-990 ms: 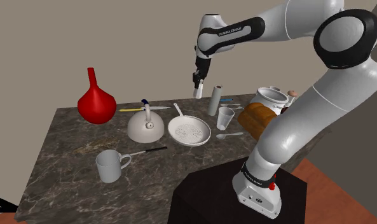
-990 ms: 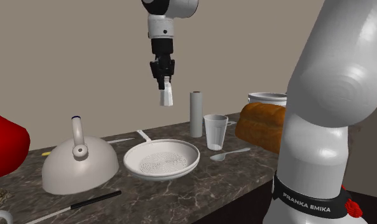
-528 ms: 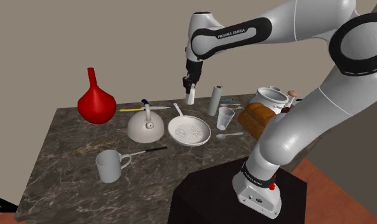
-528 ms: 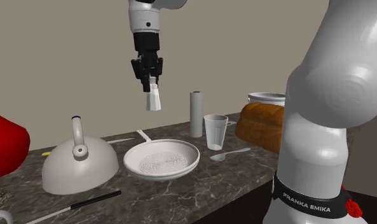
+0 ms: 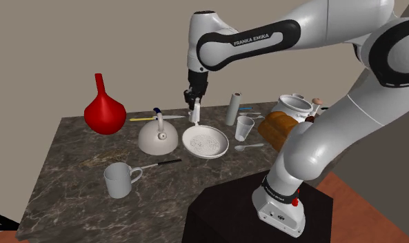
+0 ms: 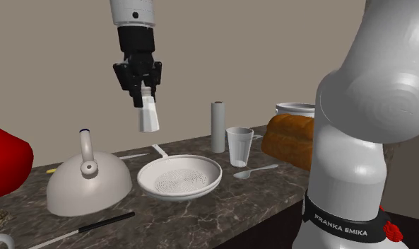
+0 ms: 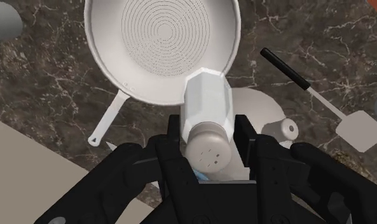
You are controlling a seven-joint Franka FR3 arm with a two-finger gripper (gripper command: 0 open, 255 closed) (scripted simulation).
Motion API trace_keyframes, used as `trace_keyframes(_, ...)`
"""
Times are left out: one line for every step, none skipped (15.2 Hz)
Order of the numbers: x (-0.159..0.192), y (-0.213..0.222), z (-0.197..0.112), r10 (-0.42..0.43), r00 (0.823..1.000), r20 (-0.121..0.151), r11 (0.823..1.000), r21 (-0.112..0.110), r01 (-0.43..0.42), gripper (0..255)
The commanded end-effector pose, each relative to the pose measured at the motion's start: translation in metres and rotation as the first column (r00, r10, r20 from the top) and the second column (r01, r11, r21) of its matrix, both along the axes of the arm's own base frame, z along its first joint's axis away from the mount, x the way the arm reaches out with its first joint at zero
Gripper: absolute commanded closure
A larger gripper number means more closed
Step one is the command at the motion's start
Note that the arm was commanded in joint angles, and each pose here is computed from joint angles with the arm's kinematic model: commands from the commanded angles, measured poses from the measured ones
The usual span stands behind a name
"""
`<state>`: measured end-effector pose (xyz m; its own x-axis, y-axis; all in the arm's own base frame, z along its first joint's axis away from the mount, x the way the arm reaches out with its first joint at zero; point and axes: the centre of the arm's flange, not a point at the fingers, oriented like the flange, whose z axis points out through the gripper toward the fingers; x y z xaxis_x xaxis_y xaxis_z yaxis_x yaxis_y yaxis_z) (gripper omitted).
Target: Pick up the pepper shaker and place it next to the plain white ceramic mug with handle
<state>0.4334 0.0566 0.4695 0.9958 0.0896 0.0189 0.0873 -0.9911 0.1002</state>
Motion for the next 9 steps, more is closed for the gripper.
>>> trace_keyframes(-0.004, 0.027, 0.002, -0.001, 1.0, 0.0, 1.0, 0.0, 0.001, 255)
trace_keyframes(-0.006, 0.041, 0.002, -0.001, 1.0, 0.0, 1.0, 0.0, 0.001, 255)
trace_keyframes(-0.007, 0.054, 0.002, -0.001, 1.0, 0.0, 1.0, 0.0, 0.001, 255)
trace_keyframes(-0.009, 0.067, 0.002, -0.001, 1.0, 0.0, 1.0, 0.0, 0.001, 255)
trace_keyframes(-0.011, 0.08, 0.002, -0.001, 1.0, 0.0, 1.0, 0.0, 0.001, 255)
trace_keyframes(-0.012, 0.093, 0.002, -0.001, 1.0, 0.0, 1.0, 0.0, 0.001, 255)
trace_keyframes(-0.014, 0.106, 0.002, -0.001, 1.0, 0.0, 1.0, 0.0, 0.001, 255)
trace_keyframes(-0.015, 0.119, 0.003, -0.001, 1.0, 0.0, 1.0, 0.0, 0.001, 255)
trace_keyframes(-0.017, 0.132, 0.003, -0.001, 1.0, 0.0, 1.0, 0.0, 0.001, 255)
